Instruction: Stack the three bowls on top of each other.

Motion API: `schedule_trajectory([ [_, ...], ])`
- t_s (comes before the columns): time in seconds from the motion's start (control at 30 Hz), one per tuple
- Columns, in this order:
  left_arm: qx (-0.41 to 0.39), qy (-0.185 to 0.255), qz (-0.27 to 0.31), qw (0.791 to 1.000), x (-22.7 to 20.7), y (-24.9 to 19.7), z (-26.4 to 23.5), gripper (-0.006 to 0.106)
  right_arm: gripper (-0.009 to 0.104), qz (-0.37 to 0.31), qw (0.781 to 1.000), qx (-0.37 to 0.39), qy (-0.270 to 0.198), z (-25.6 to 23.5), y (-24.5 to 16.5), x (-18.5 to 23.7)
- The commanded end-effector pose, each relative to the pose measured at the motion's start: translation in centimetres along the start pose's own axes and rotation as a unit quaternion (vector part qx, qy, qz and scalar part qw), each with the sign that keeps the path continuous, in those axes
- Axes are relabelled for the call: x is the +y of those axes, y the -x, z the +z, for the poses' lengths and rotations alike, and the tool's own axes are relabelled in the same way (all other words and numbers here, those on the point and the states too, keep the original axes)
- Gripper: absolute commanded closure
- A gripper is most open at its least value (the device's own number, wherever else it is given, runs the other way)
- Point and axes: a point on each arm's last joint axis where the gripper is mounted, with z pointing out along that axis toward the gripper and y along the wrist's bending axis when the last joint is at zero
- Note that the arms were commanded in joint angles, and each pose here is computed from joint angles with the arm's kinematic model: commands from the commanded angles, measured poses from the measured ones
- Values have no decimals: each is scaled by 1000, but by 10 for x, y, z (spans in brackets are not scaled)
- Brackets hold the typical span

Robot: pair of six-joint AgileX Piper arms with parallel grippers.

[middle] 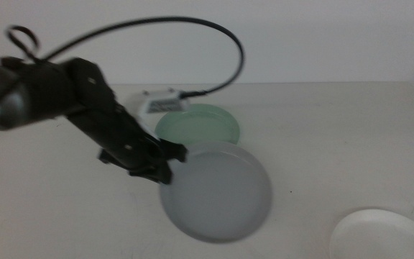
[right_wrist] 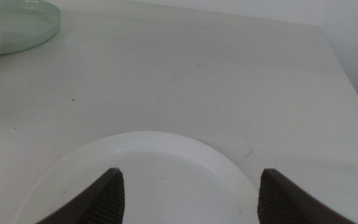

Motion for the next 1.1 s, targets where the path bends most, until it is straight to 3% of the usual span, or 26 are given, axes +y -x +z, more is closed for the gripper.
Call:
schedule_trajectory([
  [0.0, -40, -30, -5, 999, -24, 9, -5, 100, 40, -6, 999, -51, -12, -2, 8, -2],
  [0.4, -7, -27, 0, 1000, -33, 4, 41, 100, 40, -6, 999, -51, -12, -2, 8, -2],
  [0.53, -4, -23, -1, 1000, -30, 4, 47, 94, 40, -6, 999, -51, -12, -2, 8, -2],
  [0.6, 0, -22, 0, 1000, -30, 3, 48, 84, 40, -6, 999, -51, -12, -2, 8, -2],
  [0.67, 3, -19, 4, 1000, -29, 3, 48, 65, 40, -6, 999, -51, -12, -2, 8, -2],
  [0.87, -1, -20, 36, 999, -29, 9, 29, -2, 40, -6, 999, -51, -12, -2, 8, -2],
  [0.97, -24, -19, 53, 998, -36, 17, 1, -5, 40, -6, 999, -51, -12, -2, 8, -2],
  [1.07, -81, 23, 57, 995, -40, 28, -35, -5, 40, -6, 999, -51, -12, -2, 8, -2],
])
